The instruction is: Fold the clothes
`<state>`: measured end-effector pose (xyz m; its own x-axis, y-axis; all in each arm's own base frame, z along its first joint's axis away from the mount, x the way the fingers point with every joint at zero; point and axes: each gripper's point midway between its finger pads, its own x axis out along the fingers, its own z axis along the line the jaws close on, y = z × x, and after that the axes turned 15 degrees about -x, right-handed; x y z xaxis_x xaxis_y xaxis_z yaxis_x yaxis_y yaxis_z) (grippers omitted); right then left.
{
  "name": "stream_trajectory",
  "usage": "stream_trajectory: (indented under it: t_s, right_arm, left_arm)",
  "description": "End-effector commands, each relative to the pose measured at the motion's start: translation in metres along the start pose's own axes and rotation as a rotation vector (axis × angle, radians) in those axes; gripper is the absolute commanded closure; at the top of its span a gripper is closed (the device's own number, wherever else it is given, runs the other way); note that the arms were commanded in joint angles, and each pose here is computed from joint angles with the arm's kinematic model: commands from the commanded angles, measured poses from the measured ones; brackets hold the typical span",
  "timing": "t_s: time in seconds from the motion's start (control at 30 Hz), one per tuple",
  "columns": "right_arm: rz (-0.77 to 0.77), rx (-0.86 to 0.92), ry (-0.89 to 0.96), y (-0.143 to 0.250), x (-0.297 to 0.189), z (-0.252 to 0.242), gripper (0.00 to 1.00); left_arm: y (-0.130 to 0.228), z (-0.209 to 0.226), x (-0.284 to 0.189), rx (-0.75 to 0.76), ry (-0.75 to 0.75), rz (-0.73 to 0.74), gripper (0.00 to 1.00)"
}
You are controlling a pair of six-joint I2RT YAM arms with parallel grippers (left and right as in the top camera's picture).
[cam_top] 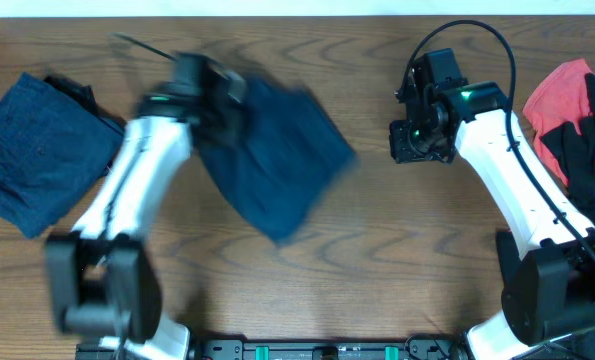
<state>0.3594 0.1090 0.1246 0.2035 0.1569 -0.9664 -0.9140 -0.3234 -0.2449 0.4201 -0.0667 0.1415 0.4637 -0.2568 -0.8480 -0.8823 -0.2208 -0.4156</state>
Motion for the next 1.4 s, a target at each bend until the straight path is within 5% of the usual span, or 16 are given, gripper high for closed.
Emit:
stream_trajectory:
  t_s: [0.0, 0.2, 0.53, 0.63, 0.7, 0.73, 0.77, 0.8, 1.03, 1.37]
  right_arm:
    - [-0.016, 0.019, 0.031, -0.002, -0.007, -0.012, 0.65]
    - [-0.006, 0.022, 0.031, 0.000, -0.007, -0.013, 0.66]
    - [0.001, 0.023, 0.030, 0.002, -0.007, -0.012, 0.65]
    - [0.008, 0.024, 0.029, 0.004, -0.007, -0.012, 0.65]
    - [0.008, 0.024, 0.029, 0.003, -0.007, -0.012, 0.65]
    - [0.008, 0.024, 0.029, 0.003, -0.007, -0.012, 0.65]
    - [0.008, 0.024, 0.029, 0.003, -0.007, -0.012, 0.65]
    - [0.009, 0.024, 0.029, 0.004, -0.007, -0.012, 0.65]
    - [0.016, 0.025, 0.029, 0.005, -0.007, -0.013, 0.65]
    - [0.007, 0.024, 0.029, 0.003, -0.007, -0.013, 0.64]
  left_arm:
    - [-0.067, 0.056, -0.073, -0.205, -0.131, -0.310, 0.94]
    - [-0.110, 0.171, -0.141, -0.418, -0.270, -0.581, 0.94]
    - [-0.046, 0.333, -0.122, -0.843, -0.445, -0.477, 0.92]
    - [-0.028, 0.362, -0.119, -0.921, -0.473, -0.458, 0.84]
    - [-0.019, 0.375, -0.121, -0.951, -0.488, -0.453, 0.64]
    - [-0.017, 0.379, -0.124, -0.963, -0.494, -0.456, 0.50]
    - [-0.014, 0.384, -0.127, -0.982, -0.498, -0.464, 0.14]
    - [-0.013, 0.388, -0.130, -1.007, -0.499, -0.479, 0.02]
    - [-0.030, 0.381, -0.150, -1.048, -0.362, -0.572, 0.02]
    - [-0.082, 0.280, -0.128, -0.782, -0.199, -0.538, 0.02]
